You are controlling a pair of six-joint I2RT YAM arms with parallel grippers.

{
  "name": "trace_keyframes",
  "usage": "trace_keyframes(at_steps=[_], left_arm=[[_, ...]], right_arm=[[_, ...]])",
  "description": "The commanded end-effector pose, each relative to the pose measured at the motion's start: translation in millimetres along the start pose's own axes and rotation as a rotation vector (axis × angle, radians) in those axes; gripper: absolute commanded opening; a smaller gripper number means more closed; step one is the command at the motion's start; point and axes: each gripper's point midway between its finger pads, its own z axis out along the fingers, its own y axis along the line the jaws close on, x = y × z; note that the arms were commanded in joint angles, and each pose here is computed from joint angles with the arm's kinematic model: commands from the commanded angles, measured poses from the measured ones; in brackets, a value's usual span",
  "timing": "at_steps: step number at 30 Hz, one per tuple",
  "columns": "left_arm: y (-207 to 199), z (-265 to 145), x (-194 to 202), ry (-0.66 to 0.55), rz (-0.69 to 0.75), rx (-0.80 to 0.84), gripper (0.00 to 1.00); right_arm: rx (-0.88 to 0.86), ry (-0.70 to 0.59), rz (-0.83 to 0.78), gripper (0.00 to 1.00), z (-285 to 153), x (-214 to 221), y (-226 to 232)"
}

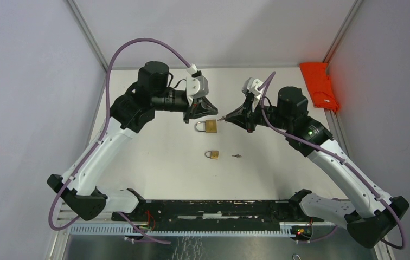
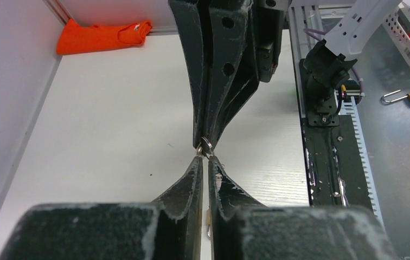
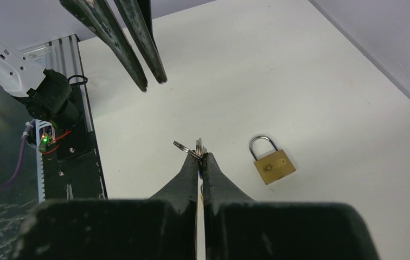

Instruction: Unlock with the key

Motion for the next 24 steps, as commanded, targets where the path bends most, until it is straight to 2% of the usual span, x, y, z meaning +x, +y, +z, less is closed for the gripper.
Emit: trace_keyframes(at_steps=[1, 5, 16, 24], left_arm=[[-1, 4, 6, -0.01, -0.003, 0.004, 0.13], [-5, 10, 14, 0.018, -0.004, 0.064, 0.15], [-4, 8, 10, 0.013, 0.022, 0.065, 0.39], [0, 6, 7, 0.012, 0.036, 0.035, 0.4]], right_arm=[[0.027, -0.082, -0.033, 0.0, -9, -32, 0], [0.002, -0.096, 0.002, 0.0, -15, -51, 8], [-0.059, -0.119, 0.008, 0.0, -20, -65, 21], [-0.07, -0.104, 0.018, 0.0, -20, -59, 23]])
